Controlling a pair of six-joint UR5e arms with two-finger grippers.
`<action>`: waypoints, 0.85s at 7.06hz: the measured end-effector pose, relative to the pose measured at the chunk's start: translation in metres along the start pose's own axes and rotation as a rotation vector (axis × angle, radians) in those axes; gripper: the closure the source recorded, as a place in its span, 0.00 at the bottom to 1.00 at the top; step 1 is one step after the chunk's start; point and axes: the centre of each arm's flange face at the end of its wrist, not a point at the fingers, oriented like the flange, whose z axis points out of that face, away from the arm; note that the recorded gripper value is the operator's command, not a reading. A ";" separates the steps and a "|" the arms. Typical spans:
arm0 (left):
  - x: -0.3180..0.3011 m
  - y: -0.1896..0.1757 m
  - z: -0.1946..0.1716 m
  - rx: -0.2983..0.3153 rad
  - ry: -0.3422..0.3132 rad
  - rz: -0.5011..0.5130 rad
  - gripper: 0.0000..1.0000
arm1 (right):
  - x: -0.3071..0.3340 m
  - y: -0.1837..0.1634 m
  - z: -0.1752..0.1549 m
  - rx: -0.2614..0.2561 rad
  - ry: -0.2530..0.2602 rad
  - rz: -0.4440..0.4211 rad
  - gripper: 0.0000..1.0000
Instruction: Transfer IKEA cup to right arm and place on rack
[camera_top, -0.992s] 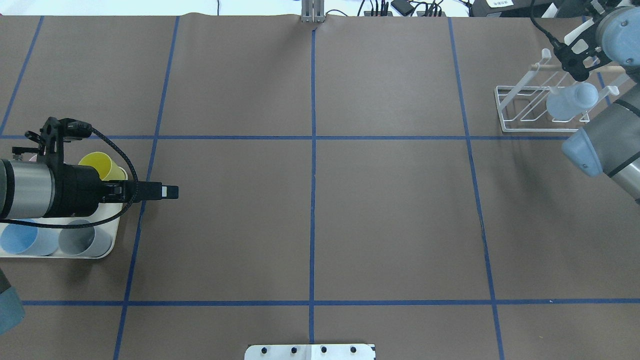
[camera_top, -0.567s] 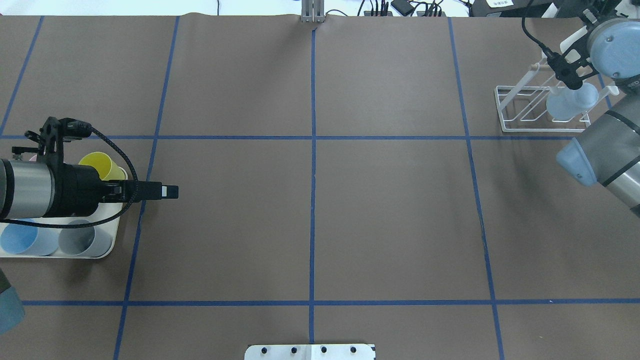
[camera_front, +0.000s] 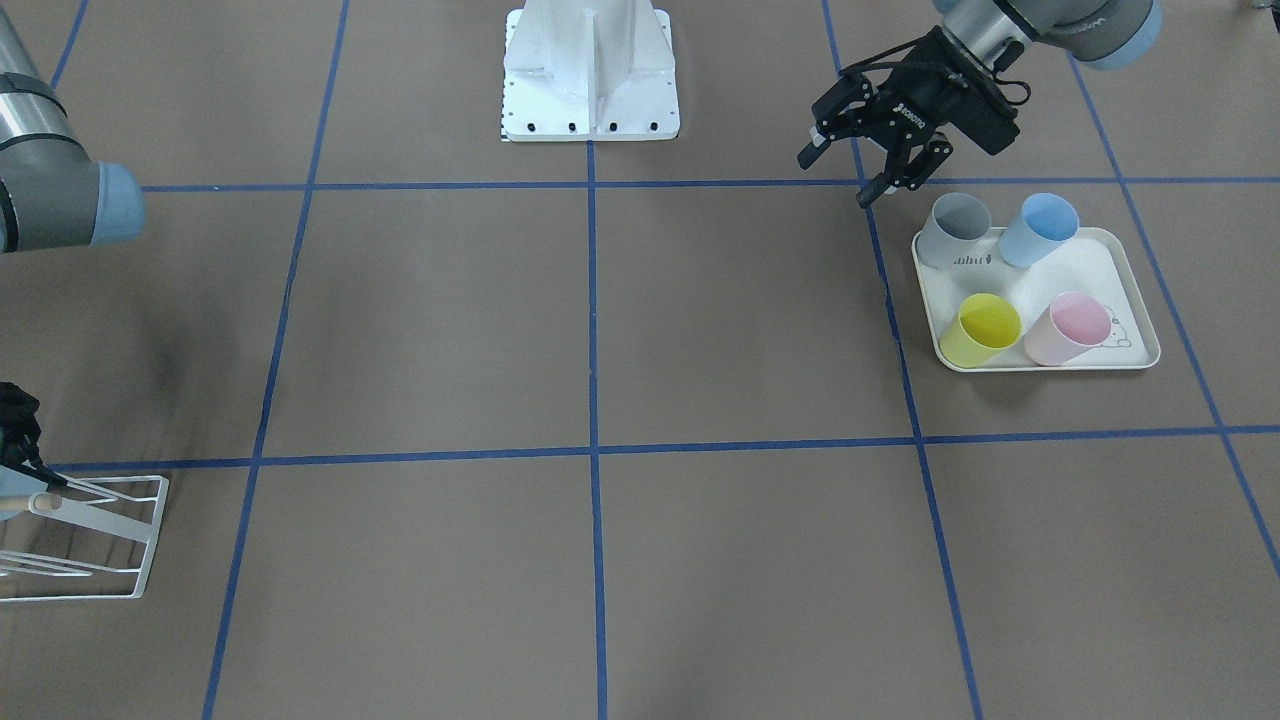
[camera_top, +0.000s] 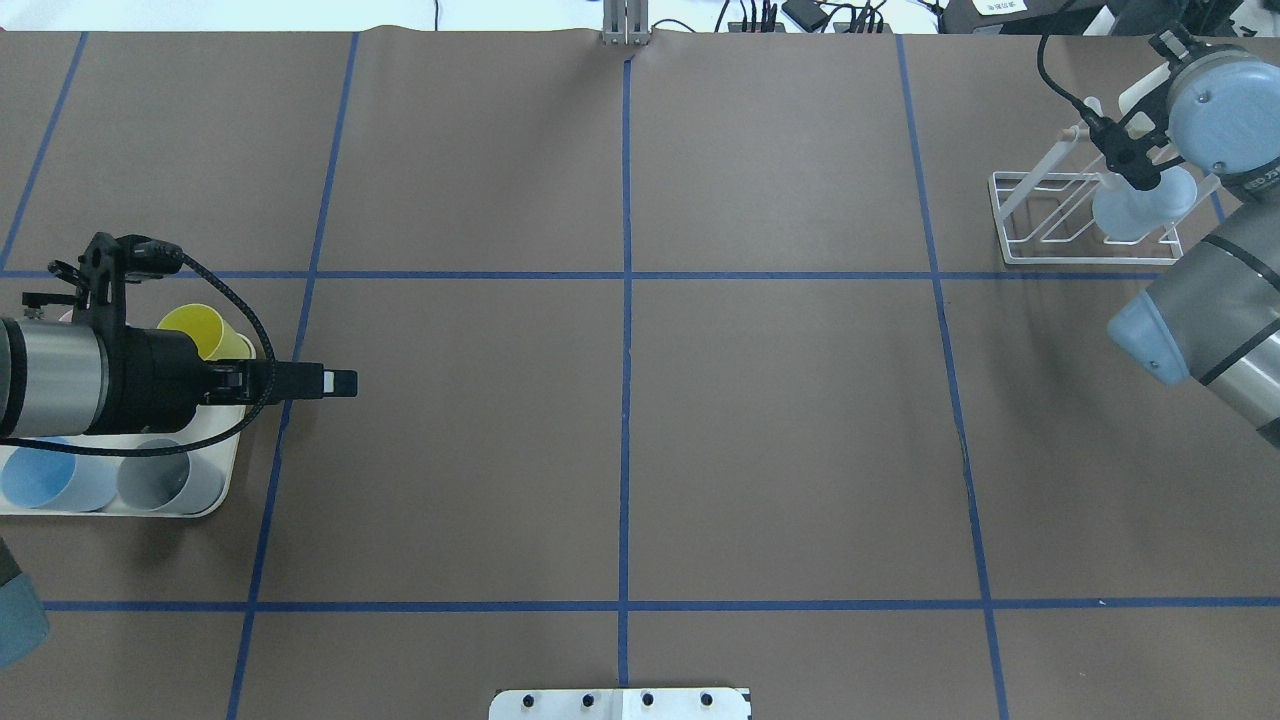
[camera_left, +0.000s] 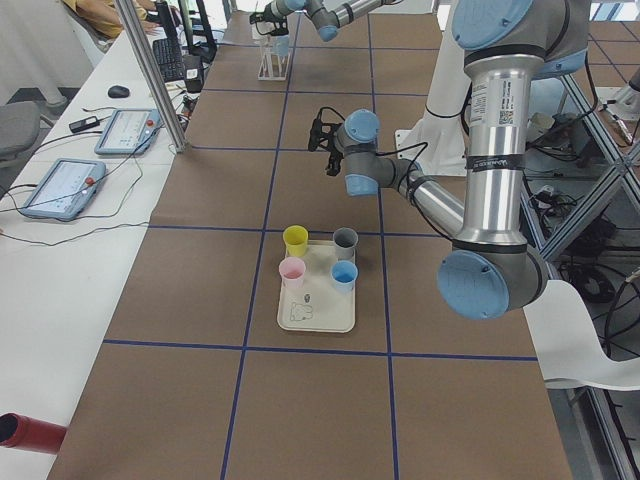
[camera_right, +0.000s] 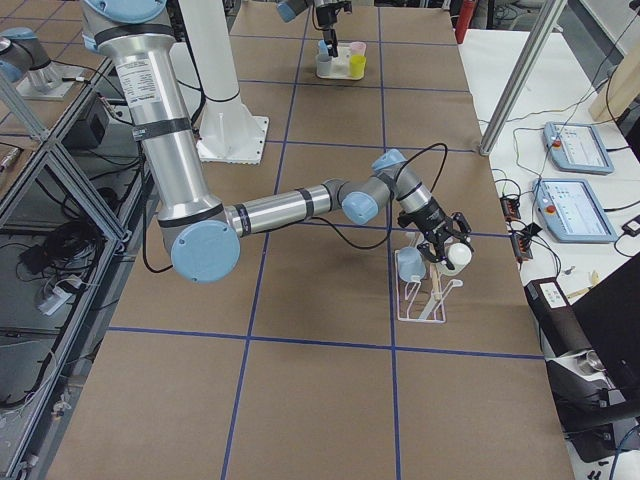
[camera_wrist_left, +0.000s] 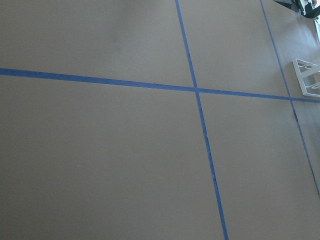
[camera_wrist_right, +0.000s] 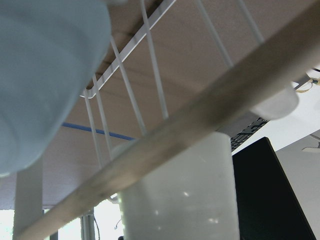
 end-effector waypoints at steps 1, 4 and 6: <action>0.000 0.000 0.000 0.000 0.001 0.000 0.00 | 0.000 -0.001 0.000 -0.004 0.001 -0.003 0.29; 0.001 0.000 0.000 0.001 0.002 0.001 0.00 | 0.001 -0.003 -0.002 -0.022 0.008 0.003 0.02; 0.001 0.000 0.000 0.001 0.003 0.001 0.00 | 0.002 -0.003 -0.003 -0.023 0.013 0.014 0.02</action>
